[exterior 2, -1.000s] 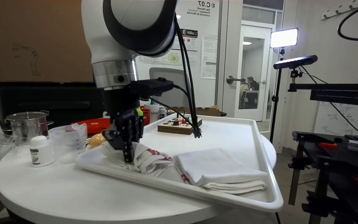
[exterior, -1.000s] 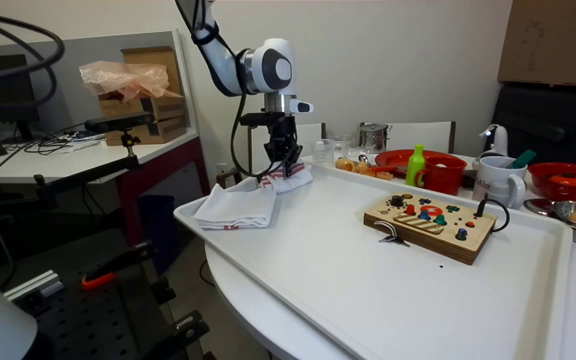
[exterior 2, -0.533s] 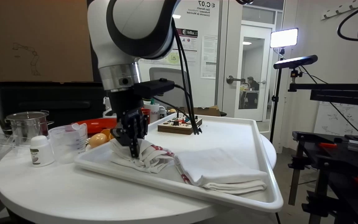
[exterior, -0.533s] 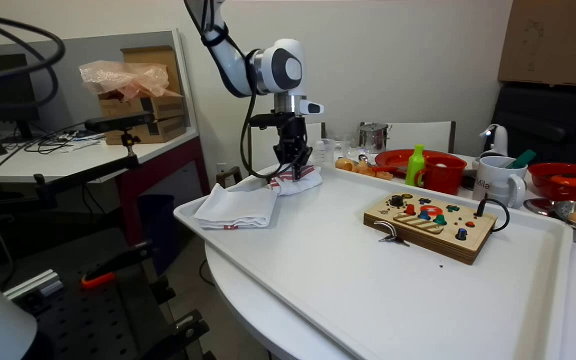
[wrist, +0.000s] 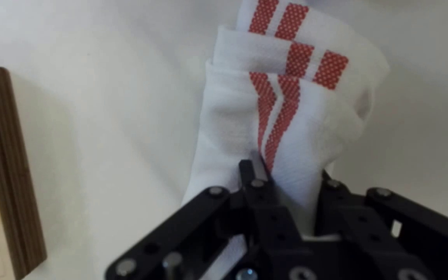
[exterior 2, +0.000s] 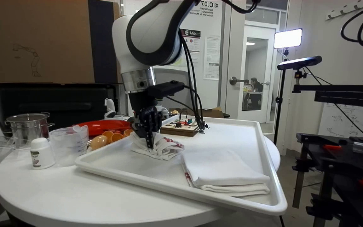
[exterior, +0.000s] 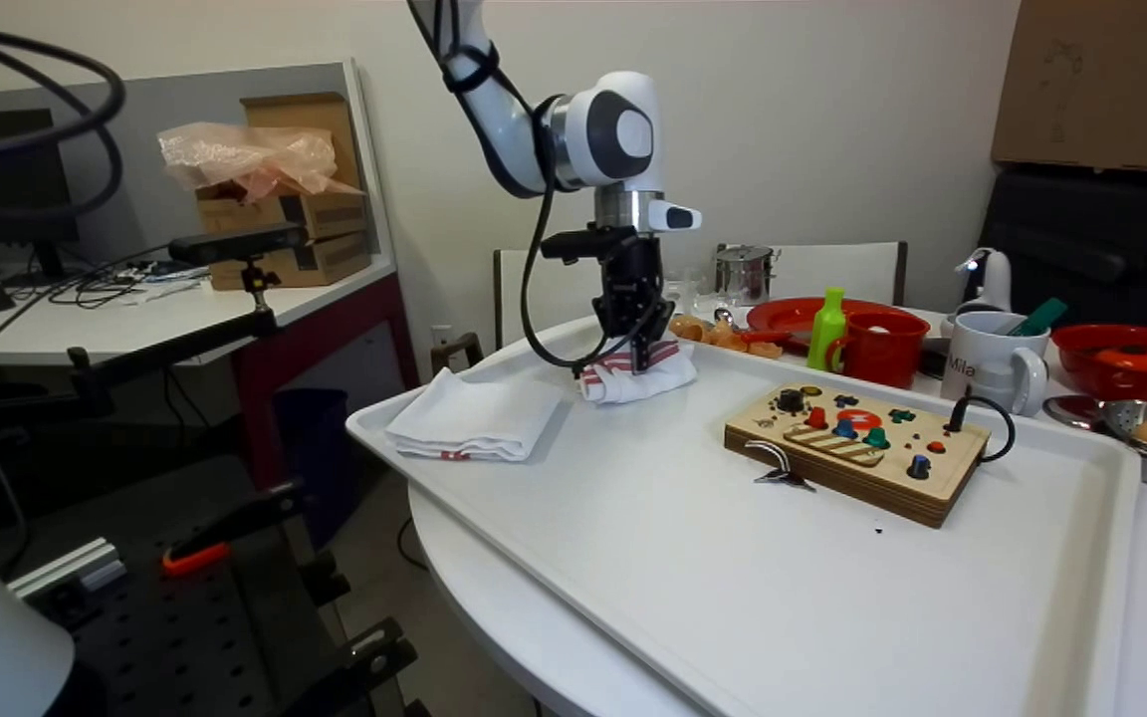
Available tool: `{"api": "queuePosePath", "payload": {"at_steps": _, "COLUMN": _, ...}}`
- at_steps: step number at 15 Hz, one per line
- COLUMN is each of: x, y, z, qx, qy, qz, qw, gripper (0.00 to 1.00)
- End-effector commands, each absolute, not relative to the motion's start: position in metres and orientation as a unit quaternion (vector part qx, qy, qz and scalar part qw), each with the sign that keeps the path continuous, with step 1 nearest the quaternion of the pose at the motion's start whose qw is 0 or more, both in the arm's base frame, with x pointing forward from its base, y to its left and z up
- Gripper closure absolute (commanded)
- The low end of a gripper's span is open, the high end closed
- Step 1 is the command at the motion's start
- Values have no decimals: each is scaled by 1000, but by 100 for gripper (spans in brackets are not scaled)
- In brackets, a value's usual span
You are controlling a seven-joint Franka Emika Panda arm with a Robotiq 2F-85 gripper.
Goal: Use the cloth to wipe the tray
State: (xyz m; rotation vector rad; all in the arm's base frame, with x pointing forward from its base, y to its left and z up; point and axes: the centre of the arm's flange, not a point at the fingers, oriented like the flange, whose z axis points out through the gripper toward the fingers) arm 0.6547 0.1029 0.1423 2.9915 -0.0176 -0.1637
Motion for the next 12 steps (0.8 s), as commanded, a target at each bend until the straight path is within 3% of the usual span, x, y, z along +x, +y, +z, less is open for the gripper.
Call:
{"api": "queuePosePath", "payload": {"at_steps": 1, "x": 653, "y": 72, "z": 117, "qx": 996, "qy": -21, "qz": -57, "qw": 69, "gripper": 94}}
{"api": "queuePosePath", "payload": {"at_steps": 12, "x": 588, "y": 10, "z": 112, "qx": 992, "qy": -107, "qz": -49, "qw": 42, "gripper": 94}}
